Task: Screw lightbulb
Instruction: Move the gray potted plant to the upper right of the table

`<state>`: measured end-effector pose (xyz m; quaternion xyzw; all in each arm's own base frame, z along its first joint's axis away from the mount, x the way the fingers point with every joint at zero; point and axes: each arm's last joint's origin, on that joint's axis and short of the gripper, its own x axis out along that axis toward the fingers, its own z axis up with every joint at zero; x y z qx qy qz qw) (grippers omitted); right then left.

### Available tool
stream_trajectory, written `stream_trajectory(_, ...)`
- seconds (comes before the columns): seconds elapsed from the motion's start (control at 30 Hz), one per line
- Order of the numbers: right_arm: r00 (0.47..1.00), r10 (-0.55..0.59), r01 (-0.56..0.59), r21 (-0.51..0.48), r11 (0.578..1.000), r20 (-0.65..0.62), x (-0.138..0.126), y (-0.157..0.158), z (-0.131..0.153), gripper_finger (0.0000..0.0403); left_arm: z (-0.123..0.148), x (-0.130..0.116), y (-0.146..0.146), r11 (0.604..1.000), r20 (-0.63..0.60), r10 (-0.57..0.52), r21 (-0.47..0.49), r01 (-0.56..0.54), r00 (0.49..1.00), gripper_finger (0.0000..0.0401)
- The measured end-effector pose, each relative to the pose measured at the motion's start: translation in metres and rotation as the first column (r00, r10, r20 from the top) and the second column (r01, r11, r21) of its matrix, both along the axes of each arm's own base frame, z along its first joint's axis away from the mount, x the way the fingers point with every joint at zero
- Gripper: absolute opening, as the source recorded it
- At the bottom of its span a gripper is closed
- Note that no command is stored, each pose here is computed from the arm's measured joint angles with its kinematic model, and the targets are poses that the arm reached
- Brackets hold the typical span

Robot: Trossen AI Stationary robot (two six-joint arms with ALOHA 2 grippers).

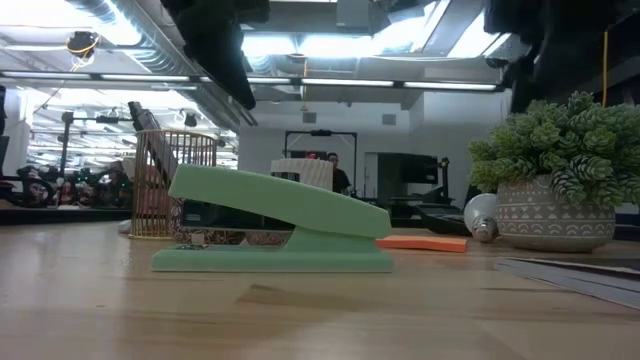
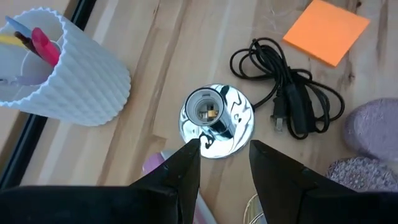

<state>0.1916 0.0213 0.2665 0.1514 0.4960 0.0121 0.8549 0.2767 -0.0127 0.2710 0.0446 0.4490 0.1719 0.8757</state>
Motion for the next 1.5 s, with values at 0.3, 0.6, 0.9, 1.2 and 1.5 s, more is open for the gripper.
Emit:
stream_trajectory(0.3,0.970,0.013,-0.012,0.006,1.000,-0.244,0.026,0.003,-0.028,0.0268,0.000,0.000,0.000,1.000,-0.003,-0.009,0.007,0.009,1.000,0.0129)
stream_trajectory(0.6,0.944,0.009,-0.011,-0.004,1.000,-0.329,0.026,0.003,-0.037,0.0095,0.000,0.000,0.000,0.997,-0.026,-0.060,0.042,0.061,0.998,0.0129)
stream_trajectory(0.9,0.886,-0.102,-0.003,-0.225,0.974,-0.452,0.011,-0.005,-0.040,0.0043,0.000,0.000,0.001,0.997,-0.030,-0.066,0.048,0.067,0.997,0.0129)
stream_trajectory(1.2,0.816,-0.246,-0.028,-0.460,0.887,-0.524,-0.002,-0.018,-0.039,0.0017,0.001,0.001,0.000,0.992,-0.039,-0.100,0.071,0.103,0.994,0.0129)
stream_trajectory(1.5,0.767,-0.441,0.086,-0.605,0.791,-0.467,-0.004,-0.053,-0.038,0.0028,0.003,0.005,0.000,0.988,-0.001,-0.126,0.091,0.125,0.992,0.0129)
